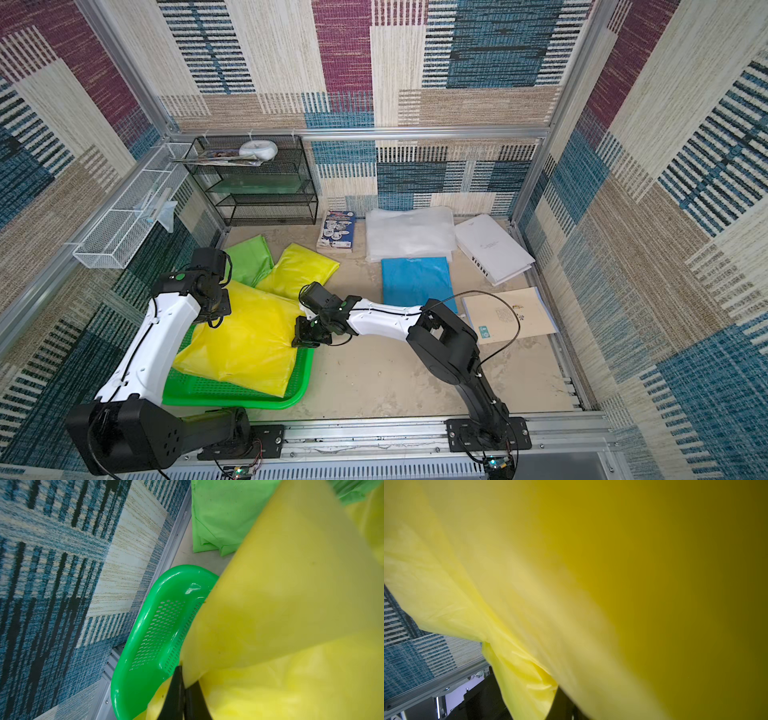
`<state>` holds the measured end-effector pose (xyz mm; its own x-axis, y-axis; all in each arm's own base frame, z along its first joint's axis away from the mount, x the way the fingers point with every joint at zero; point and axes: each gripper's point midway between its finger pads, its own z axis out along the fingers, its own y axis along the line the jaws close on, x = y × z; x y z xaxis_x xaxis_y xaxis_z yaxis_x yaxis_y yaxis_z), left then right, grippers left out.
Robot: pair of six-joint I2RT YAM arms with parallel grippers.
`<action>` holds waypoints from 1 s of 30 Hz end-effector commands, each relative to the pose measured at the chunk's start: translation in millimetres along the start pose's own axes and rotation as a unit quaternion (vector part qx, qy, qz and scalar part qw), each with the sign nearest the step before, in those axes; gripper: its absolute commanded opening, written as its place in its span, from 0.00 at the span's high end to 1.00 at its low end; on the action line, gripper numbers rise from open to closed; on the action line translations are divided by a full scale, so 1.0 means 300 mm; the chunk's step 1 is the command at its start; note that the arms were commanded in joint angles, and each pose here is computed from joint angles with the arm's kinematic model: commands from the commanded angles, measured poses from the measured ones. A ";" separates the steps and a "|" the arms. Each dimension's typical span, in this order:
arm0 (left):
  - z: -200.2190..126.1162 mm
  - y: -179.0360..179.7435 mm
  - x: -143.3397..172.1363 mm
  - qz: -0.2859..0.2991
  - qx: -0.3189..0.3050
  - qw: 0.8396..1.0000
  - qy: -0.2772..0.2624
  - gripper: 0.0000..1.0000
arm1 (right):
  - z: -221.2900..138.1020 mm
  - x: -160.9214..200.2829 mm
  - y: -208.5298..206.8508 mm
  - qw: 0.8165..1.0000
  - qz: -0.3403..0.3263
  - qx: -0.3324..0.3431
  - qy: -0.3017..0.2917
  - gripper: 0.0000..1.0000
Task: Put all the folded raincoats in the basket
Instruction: Move the basket to the center of the board.
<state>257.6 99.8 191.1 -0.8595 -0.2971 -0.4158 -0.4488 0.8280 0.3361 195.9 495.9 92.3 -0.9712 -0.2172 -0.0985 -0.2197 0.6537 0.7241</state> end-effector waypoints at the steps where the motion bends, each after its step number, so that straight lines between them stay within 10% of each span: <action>1: 0.004 -0.074 0.043 -0.006 0.066 0.998 0.016 1.00 | -0.045 0.051 -0.071 0.999 -0.020 0.027 0.026 1.00; 12: -0.237 -0.494 0.288 0.027 0.323 0.942 0.086 1.00 | -0.433 0.159 -0.347 0.990 -0.066 0.099 0.074 1.00; 21: -0.248 -0.585 0.508 0.074 0.314 0.937 0.133 1.00 | -0.717 0.176 -0.593 0.989 -0.025 0.141 0.033 1.00; 30: -0.280 -0.631 0.512 0.131 0.302 0.938 0.105 1.00 | -0.718 0.108 -0.414 0.998 -0.021 0.058 -0.028 1.00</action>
<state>187.4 -150.1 138.3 -0.9779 -0.1051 -0.1805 -0.0624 0.9718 -0.2274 213.3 230.9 131.5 -0.9600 -0.2386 -0.1466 -0.2791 0.7726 0.5703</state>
